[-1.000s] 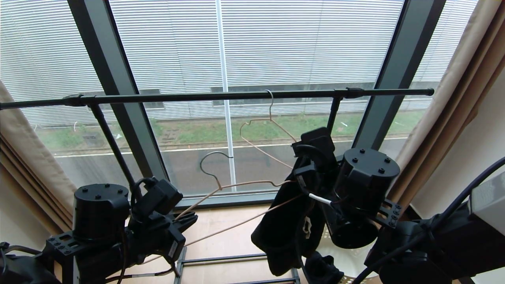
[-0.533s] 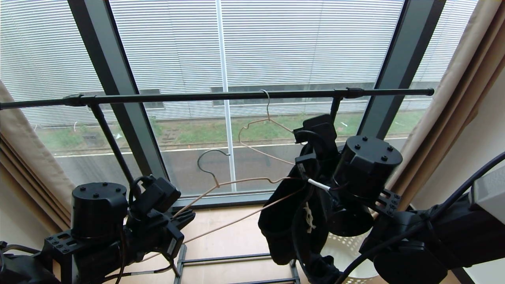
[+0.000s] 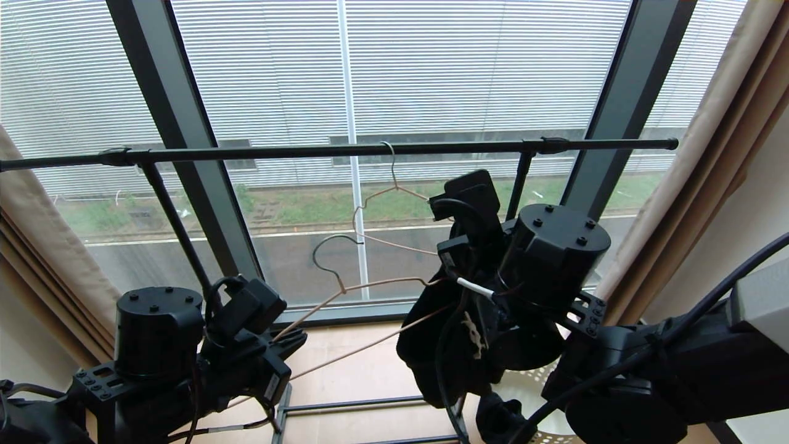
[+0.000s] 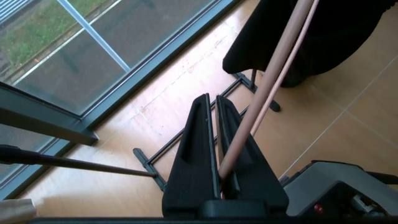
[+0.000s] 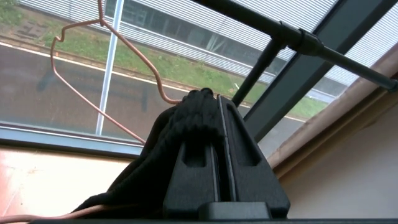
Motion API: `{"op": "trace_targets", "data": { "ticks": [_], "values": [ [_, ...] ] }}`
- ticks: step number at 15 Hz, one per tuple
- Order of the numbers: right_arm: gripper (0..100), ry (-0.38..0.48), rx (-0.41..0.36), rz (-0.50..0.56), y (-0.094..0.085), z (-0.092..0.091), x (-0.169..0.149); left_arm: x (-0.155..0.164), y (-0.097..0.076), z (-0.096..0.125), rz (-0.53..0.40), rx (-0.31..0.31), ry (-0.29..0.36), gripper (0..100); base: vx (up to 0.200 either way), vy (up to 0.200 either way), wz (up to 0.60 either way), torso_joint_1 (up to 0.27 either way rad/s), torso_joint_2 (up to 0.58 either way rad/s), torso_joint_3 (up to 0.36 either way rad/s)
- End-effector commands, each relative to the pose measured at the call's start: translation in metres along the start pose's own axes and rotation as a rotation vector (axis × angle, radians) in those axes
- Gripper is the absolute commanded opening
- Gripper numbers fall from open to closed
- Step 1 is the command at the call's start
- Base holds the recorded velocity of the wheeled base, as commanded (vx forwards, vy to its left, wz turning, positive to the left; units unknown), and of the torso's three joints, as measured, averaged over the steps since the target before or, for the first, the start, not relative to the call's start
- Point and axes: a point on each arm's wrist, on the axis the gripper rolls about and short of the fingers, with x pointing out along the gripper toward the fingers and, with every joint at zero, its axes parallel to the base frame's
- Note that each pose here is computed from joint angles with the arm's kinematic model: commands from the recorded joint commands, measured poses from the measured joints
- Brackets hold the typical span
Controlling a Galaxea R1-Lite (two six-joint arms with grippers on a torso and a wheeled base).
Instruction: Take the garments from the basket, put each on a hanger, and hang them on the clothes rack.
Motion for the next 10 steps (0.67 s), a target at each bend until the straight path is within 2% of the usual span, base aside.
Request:
{"op": "trace_targets", "data": {
  "ticks": [1, 2, 5, 6, 10],
  "values": [
    [0, 0.009, -0.017, 0.012, 0.009, -0.006, 0.001, 0.000, -0.003, 0.000, -0.012, 0.005, 0.000, 0, 0.000, 0.000, 0.00, 0.000, 0.00, 0.000],
    [0, 0.016, -0.025, 0.015, 0.010, -0.009, 0.001, 0.000, -0.004, 0.000, -0.015, 0.008, -0.001, 0, 0.000, 0.000, 0.00, 0.000, 0.00, 0.000],
    [0, 0.098, -0.095, 0.011, 0.000, -0.045, 0.000, 0.000, -0.005, 0.000, -0.013, 0.008, 0.004, 0, 0.000, 0.000, 0.00, 0.000, 0.00, 0.000],
    [0, 0.116, -0.105, 0.008, -0.004, -0.052, -0.002, 0.001, -0.006, 0.000, -0.016, 0.009, 0.005, 0, 0.000, 0.000, 0.00, 0.000, 0.00, 0.000],
    [0, 0.130, -0.103, -0.018, -0.019, -0.061, -0.004, 0.003, -0.012, -0.002, -0.021, 0.020, 0.021, 0, 0.000, 0.000, 0.00, 0.000, 0.00, 0.000]
  ]
}}
